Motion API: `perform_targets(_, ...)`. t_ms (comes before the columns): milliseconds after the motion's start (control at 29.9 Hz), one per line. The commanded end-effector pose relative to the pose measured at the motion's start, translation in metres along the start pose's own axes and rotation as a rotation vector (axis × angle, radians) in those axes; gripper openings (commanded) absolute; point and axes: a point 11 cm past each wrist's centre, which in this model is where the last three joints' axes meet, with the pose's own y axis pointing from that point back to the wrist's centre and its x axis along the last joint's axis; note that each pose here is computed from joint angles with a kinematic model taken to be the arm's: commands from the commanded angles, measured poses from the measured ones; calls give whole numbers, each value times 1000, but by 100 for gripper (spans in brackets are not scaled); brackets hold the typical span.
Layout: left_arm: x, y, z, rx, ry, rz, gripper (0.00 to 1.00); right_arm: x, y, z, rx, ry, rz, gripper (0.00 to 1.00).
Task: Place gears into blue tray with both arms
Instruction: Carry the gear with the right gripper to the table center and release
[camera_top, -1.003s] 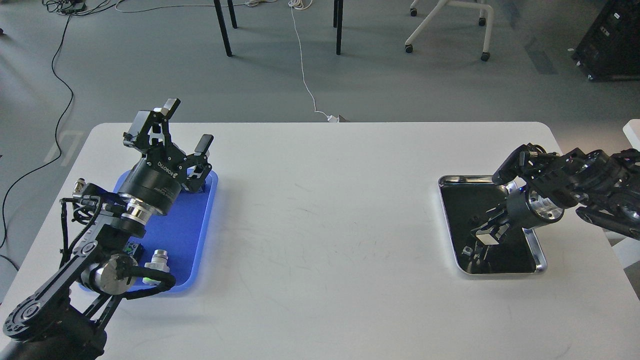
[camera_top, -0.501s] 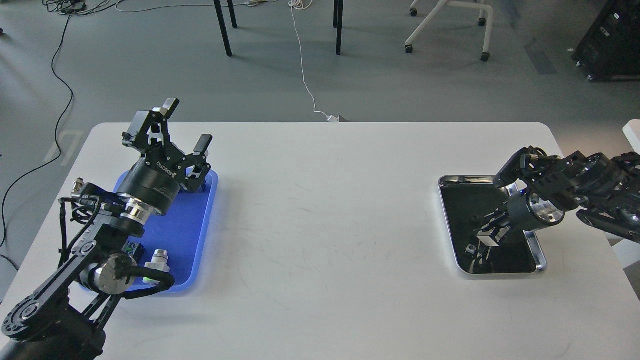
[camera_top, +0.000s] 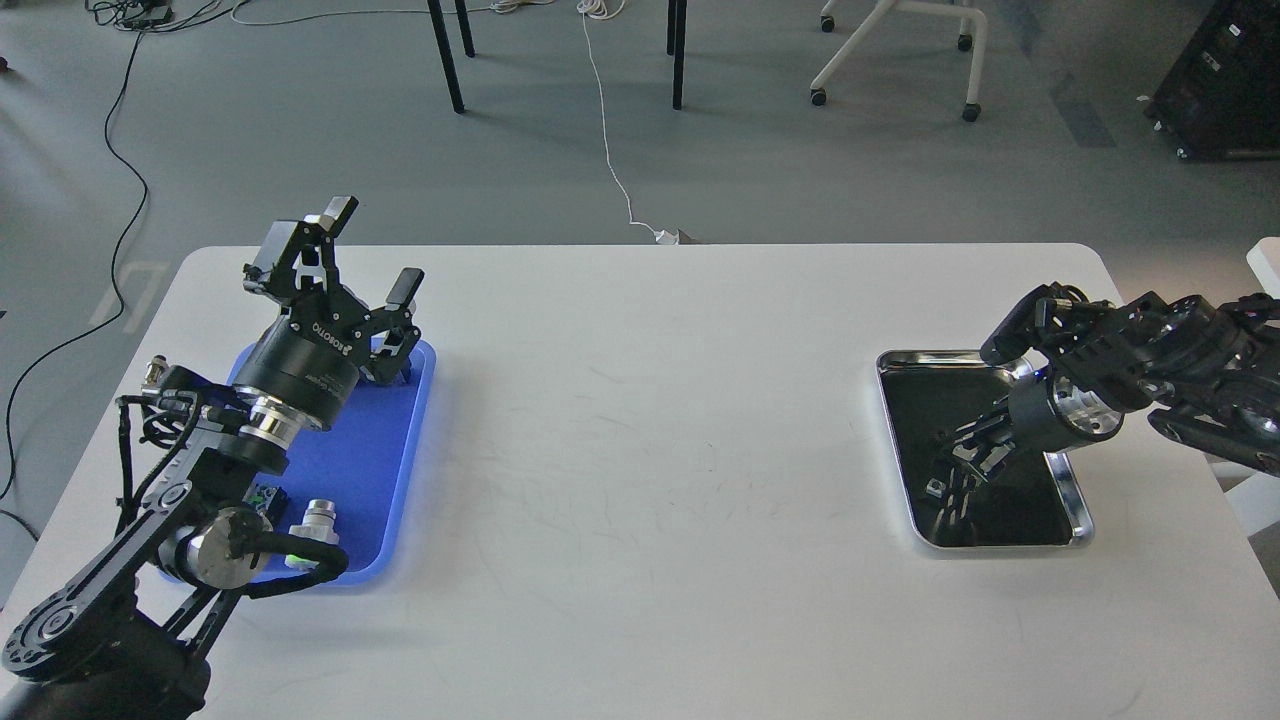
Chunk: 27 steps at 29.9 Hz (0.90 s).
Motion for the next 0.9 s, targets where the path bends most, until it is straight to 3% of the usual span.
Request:
perform_targets(0,2,0,2,-2,-6,1,98,25,18,-9,35,-5,59,22)
perform_targets(234,4,1,5,-1,-16,0,98,89,47,-38,112,4,184,22)
perform_targets(568,2,2,4,-3,-10,-1,98,172,-4,-141,280,140,196,22)
perform_targets(735,2,4,4,-3,-10,0,98,181,-39,-188,334,204,178,22)
perform_targets(869,1,4,4,-3,-9,0,98,173,-53,-186,340,183,226,22)
